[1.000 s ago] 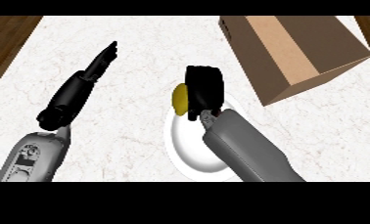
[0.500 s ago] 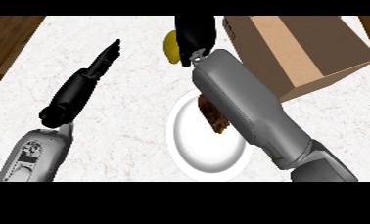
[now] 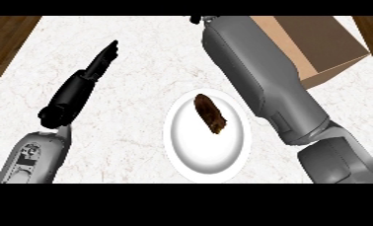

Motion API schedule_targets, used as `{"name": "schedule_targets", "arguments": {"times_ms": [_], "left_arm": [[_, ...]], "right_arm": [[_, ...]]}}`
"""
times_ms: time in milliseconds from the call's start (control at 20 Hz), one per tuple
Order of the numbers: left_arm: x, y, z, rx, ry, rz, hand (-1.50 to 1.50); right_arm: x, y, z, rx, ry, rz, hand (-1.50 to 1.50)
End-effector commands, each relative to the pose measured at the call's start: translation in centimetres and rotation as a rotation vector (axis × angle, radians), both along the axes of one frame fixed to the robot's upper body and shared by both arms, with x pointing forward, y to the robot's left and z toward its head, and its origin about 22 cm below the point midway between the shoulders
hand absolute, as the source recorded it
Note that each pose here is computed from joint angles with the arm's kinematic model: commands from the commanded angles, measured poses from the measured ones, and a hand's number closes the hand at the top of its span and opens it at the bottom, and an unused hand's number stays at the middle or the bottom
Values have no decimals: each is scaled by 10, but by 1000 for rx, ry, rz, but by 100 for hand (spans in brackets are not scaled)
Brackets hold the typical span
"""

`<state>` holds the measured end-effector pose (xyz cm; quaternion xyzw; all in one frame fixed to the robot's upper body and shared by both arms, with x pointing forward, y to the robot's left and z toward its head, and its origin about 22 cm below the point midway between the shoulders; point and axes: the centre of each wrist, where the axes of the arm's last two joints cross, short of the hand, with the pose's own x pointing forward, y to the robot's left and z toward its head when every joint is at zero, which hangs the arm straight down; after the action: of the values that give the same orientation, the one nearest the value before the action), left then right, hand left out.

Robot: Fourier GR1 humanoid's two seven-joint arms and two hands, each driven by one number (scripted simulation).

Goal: Pick the lemon from the plate and place it in the cardboard box

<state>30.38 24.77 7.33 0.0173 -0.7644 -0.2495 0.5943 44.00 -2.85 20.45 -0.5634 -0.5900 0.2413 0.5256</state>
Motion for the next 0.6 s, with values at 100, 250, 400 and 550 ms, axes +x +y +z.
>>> {"name": "schedule_targets", "arguments": {"times_ms": [100,250,400,550], "left_arm": [[-2,4,5,-9,-16,2,0],[-6,-2,-10,-6,3,24,0],[-1,13,7,-4,-4,19,0],[6,3,1,7,-2,30,0]], "right_arm": [[21,-34,15,104,-80,-173,150],[31,-61,44,121,-78,-212,150],[38,-91,8,12,-5,-256,150],[43,-107,15,15,115,-236,150]]}}
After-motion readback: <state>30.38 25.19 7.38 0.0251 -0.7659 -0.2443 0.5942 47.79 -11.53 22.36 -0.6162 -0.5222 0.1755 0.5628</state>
